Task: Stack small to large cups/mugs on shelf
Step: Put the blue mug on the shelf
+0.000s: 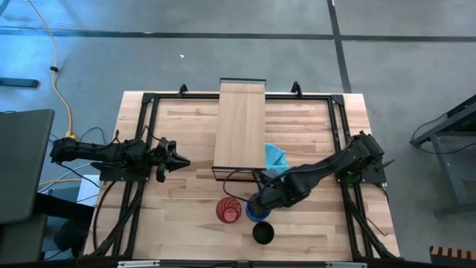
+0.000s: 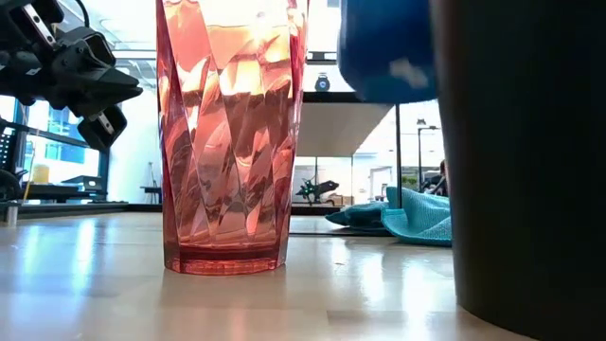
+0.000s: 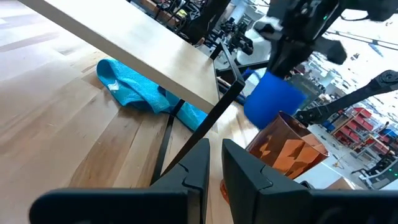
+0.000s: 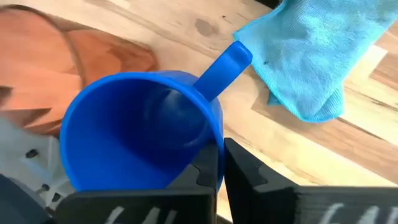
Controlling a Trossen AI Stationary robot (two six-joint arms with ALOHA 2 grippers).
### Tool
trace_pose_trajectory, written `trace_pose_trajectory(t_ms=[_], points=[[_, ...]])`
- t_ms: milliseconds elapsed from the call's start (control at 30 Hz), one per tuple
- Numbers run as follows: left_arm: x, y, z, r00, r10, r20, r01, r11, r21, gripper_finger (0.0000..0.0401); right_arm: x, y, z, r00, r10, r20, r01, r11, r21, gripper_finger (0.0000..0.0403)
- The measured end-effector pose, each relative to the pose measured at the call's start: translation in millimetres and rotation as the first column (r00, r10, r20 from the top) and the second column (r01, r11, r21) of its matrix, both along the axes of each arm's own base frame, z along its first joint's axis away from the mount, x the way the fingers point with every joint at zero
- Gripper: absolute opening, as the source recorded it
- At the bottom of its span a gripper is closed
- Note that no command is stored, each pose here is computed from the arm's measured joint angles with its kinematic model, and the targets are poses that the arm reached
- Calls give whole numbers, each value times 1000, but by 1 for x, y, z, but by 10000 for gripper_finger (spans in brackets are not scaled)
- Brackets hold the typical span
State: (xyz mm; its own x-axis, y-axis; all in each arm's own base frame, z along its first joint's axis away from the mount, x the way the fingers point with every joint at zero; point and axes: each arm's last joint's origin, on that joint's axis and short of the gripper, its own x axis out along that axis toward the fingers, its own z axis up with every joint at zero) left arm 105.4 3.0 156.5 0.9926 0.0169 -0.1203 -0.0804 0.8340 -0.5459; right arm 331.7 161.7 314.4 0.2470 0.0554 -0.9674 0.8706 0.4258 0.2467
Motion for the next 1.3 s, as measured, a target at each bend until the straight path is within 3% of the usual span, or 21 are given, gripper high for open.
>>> trace_pose_trajectory(t_ms=[300, 600, 1300], points=[[0, 0, 0, 1000, 4, 0, -4, 1000, -29, 33, -8, -10, 48, 997, -50, 65, 52, 998, -40, 0], [0, 0, 0, 1000, 4, 0, -4, 1000, -30, 33, -10, -43, 79, 995, -55, 85, 62, 995, -81, 0], [0, 0, 0, 1000, 6, 1, -6, 999, -52, 33, 12, -155, 95, 987, -49, 153, 75, 983, -166, 0]])
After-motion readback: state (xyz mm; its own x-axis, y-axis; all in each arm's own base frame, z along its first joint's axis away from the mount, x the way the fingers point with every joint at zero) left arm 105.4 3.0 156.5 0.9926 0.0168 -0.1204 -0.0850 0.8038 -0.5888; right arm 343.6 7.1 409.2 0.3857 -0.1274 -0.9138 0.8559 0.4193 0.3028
